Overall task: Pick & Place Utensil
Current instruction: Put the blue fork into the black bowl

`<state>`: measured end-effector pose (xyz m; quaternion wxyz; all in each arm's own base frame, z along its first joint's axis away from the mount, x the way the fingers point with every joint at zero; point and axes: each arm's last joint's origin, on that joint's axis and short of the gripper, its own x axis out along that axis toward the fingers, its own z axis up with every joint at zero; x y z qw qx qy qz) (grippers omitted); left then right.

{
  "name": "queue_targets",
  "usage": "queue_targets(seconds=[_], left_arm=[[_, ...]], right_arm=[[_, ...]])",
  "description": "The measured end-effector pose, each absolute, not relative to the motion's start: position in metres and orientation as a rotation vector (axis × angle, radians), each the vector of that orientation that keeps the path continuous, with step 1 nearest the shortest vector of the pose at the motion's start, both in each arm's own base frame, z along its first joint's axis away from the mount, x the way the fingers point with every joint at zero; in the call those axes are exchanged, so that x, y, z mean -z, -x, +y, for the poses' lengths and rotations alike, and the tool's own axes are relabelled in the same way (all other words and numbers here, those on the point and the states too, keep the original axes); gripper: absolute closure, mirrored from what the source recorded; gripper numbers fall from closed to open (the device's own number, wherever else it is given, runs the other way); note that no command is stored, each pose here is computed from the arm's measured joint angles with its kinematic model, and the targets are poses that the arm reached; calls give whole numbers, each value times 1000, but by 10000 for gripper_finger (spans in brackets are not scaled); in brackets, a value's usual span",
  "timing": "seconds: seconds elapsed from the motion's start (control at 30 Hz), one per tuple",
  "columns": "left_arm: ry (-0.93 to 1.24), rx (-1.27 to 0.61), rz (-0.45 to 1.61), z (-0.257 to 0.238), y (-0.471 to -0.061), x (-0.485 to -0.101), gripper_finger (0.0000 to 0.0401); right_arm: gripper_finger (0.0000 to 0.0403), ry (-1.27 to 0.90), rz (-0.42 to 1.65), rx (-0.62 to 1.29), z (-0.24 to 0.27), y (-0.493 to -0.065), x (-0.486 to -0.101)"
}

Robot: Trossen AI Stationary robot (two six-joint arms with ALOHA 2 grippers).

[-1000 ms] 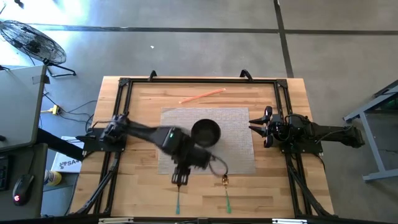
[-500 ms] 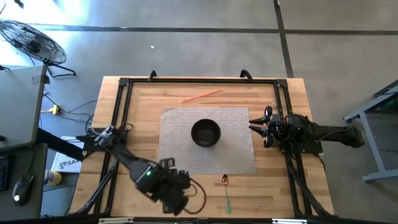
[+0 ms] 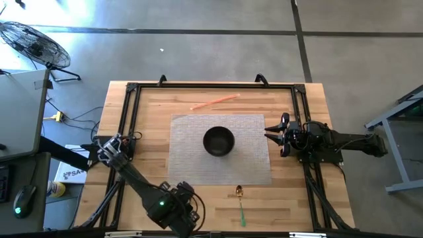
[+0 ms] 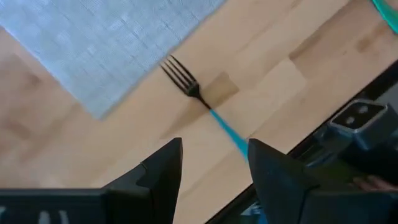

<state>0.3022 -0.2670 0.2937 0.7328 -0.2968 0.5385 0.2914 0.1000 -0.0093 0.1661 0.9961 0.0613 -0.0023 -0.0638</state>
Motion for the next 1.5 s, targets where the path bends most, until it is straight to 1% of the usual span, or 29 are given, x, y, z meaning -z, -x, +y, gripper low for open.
queue_targets(seconds=[0.1,0.23,0.37,0.47,0.6,0.73,0.87,1.07,1.37,1.5], left_arm=[[747,-646,1170,-266,-314,-271,222],[822,-703,1145,-257,-325,-248,222],[891,-810,1192,-248,-324,-224,222],[937,-845,1217,-246,-322,-208,222],[983,-810,1172,-248,-325,-193,222],[998,-806,1150,-247,-325,-184,222],[1011,-846,1148,-244,-322,-176,222],[1065,-798,1139,-248,-325,-162,222],[1065,-811,1182,-250,-327,-152,223],[1051,-833,1213,-250,-326,-154,246]], right_arm=[[288,-123,-5,128,-9,-100,-166],[288,-123,-5,128,-9,-100,-166],[288,-123,-4,128,-9,-100,-166],[288,-123,-4,128,-9,-100,-166],[288,-123,-5,128,-9,-100,-166],[288,-123,-5,128,-9,-100,-166],[288,-123,-4,128,-9,-100,-166],[288,-123,-5,128,-9,-100,-166],[288,-123,-5,128,-9,-100,-166],[288,-123,-5,128,-9,-100,-166]])
